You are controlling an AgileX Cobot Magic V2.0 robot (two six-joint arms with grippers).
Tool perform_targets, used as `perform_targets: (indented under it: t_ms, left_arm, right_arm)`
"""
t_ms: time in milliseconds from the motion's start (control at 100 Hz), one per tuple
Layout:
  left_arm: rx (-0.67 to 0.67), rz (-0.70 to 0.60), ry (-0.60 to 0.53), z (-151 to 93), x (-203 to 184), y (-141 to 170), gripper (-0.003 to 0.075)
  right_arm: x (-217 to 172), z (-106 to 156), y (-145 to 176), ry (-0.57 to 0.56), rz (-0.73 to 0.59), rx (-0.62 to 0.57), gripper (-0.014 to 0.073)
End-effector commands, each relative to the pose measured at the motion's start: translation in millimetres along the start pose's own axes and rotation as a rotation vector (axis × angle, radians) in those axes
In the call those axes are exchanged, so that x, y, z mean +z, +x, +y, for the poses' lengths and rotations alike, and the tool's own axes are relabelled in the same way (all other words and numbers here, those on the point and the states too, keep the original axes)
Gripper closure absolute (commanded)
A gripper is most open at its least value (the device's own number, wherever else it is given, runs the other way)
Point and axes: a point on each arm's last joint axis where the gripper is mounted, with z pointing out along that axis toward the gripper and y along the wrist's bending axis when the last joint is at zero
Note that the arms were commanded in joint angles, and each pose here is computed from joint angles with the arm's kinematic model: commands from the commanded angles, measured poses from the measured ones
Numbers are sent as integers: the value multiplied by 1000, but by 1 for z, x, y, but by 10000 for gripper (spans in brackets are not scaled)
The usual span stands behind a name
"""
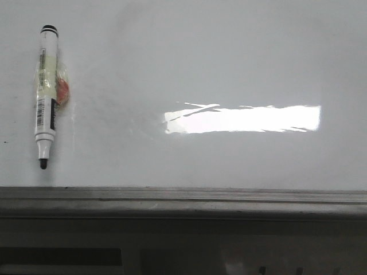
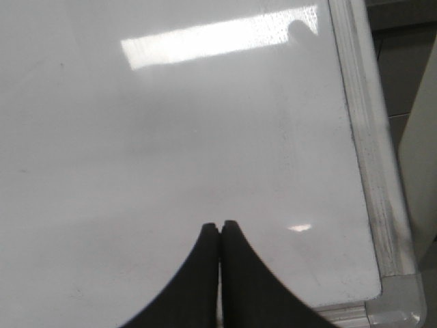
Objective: Write number 6 on whiteboard
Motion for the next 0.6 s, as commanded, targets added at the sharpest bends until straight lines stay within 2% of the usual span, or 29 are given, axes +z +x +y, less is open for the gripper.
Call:
perform_targets:
  t_ms: [0,20,50,60,110,170,300,410,590]
  left_arm:
    - [-1,-46,9,-2,6,-17,606]
    - [0,-40,8,-2,7,-16,544]
    - [0,-32,8,-2,9,-15,493]
    - [0,-30,7,-2,9,-15,446]
    - [0,-18,6,-2,11,-14,354]
    - [-19,-8,9,-2,15,-13,302]
    - [-41,13,10,-2,22,-9,300]
    - [-48,-23,38,-5,26,-12,300]
    - [-44,-19,184,-22,30,-11,300]
  right_arm:
    - [-2,1,-17,2,-73,-6,659]
    - [-2,1,-17,2,-75,-6,659]
    - [-2,1,-17,2,-77,-6,659]
    - [-2,1,-17,2,-77,-6,659]
    - [-2,1,-17,2,-77,-6,659]
    - [-2,1,-18,-1,-85,-6,659]
    - [-2,1,-19,-2,-96,-6,659]
    - [-2,1,-19,-2,-94,-5,659]
    - [-2,1,-18,-2,-92,-5,659]
